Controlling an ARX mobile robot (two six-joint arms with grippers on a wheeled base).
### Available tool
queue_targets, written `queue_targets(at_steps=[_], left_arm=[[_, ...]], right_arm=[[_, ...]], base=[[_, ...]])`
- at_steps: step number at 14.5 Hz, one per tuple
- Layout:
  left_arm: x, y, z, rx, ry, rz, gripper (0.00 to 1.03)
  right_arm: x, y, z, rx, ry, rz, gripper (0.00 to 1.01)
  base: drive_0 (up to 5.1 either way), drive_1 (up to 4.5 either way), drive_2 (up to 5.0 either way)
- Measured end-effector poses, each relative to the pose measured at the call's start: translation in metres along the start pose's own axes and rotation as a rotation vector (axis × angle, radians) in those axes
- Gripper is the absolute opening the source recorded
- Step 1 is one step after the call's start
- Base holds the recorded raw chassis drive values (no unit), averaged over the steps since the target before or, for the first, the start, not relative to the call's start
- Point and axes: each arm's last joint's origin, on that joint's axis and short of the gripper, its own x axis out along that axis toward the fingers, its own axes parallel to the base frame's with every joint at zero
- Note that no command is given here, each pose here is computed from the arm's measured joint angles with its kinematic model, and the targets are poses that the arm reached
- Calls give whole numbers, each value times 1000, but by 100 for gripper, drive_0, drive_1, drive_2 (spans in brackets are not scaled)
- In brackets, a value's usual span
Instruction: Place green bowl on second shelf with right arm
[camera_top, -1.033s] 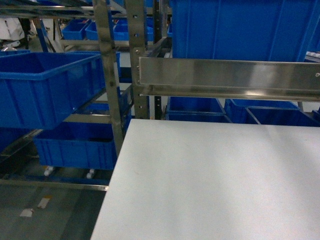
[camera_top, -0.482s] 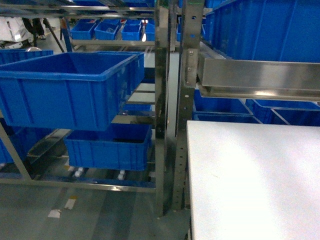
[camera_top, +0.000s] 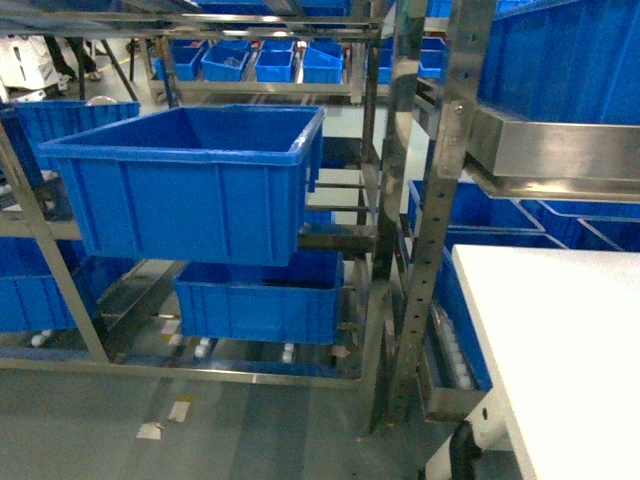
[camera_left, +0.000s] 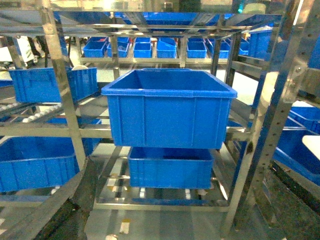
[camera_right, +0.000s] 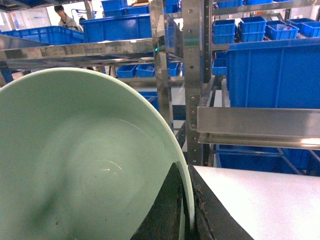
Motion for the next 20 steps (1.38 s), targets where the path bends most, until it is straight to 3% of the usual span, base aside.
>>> queue_targets(at_steps=[20], left_arm=[[0,0,0,0,0,1,98]], right_arm=[[0,0,0,0,-1,1,2]], base=[[-503,234,234]])
